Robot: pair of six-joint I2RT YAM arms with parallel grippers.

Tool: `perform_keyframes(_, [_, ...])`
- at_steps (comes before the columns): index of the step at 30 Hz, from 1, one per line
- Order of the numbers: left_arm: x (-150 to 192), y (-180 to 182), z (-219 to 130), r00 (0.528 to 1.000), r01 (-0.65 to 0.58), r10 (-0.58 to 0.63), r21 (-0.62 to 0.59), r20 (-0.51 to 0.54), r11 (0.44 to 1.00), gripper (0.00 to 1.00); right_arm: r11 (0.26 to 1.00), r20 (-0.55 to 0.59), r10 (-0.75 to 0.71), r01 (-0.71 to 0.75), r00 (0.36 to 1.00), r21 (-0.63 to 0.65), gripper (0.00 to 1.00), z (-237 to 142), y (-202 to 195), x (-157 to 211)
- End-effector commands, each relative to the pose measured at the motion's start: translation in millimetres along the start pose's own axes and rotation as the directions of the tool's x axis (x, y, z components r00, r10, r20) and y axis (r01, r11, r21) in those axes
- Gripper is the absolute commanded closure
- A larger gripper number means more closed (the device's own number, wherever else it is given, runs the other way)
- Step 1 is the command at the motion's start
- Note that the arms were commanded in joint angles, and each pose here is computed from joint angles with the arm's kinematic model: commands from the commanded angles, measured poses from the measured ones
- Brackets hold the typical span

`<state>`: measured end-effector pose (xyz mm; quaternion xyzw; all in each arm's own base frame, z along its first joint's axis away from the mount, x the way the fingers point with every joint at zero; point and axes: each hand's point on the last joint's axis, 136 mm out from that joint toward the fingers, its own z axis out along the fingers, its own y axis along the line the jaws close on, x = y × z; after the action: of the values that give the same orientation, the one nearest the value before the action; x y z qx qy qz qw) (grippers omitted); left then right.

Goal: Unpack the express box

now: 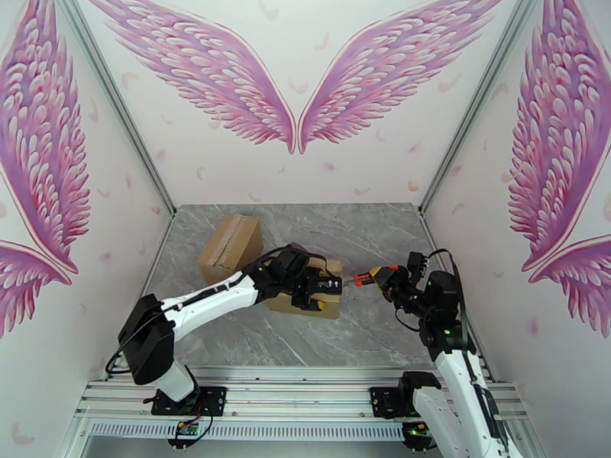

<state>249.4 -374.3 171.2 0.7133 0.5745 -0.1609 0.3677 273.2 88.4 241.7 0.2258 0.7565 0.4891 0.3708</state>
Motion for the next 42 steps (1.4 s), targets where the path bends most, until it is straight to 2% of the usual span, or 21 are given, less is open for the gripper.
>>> perform_keyframes(1, [-7, 4, -7, 0.998, -0.056, 0.057, -0.034, 0.023, 0.998, 0.34, 0.997, 0.039, -0.03, 0.033, 0.999, -0.072, 1.0, -5, 22, -10])
perform_keyframes(5, [-11, 0, -6, 0.996, -0.079, 0.08, -0.031, 0.029, 0.996, 0.34, 0.996, 0.031, -0.037, 0.04, 0.999, -0.079, 1.0, -3, 25, -9])
perform_keyframes(14, [-21, 2, -7, 0.991, -0.124, 0.126, -0.056, 0.035, 0.991, 0.34, 0.999, -0.041, -0.029, 0.028, 0.999, -0.019, 1.0, 10, 4, 5])
perform_keyframes(19, [-26, 10, -8, 0.99, -0.129, 0.134, -0.101, 0.039, 0.986, 0.35, 0.998, -0.092, -0.03, 0.035, 0.995, 0.054, 1.0, 14, -11, 14])
perform_keyframes(23, [-30, 15, -9, 0.989, -0.135, 0.142, -0.141, 0.045, 0.981, 0.35, 0.992, -0.065, -0.056, 0.063, 0.996, 0.112, 1.0, 8, -18, 12])
perform_keyframes(34, [-51, 24, -5, 0.984, -0.122, 0.147, -0.22, 0.104, 0.968, 0.37, 0.991, -0.003, -0.024, 0.024, 1.0, 0.13, 1.0, 11, -30, 16])
perform_keyframes(37, [-54, 22, -4, 0.981, -0.126, 0.154, -0.218, 0.117, 0.968, 0.37, 0.992, 0.026, -0.052, 0.048, 0.998, 0.119, 1.0, 12, -28, 12])
perform_keyframes(42, [-57, 31, -5, 0.98, -0.121, 0.157, -0.26, 0.123, 0.958, 0.37, 0.984, 0.004, -0.107, 0.105, 0.994, 0.145, 1.0, 16, -30, 12])
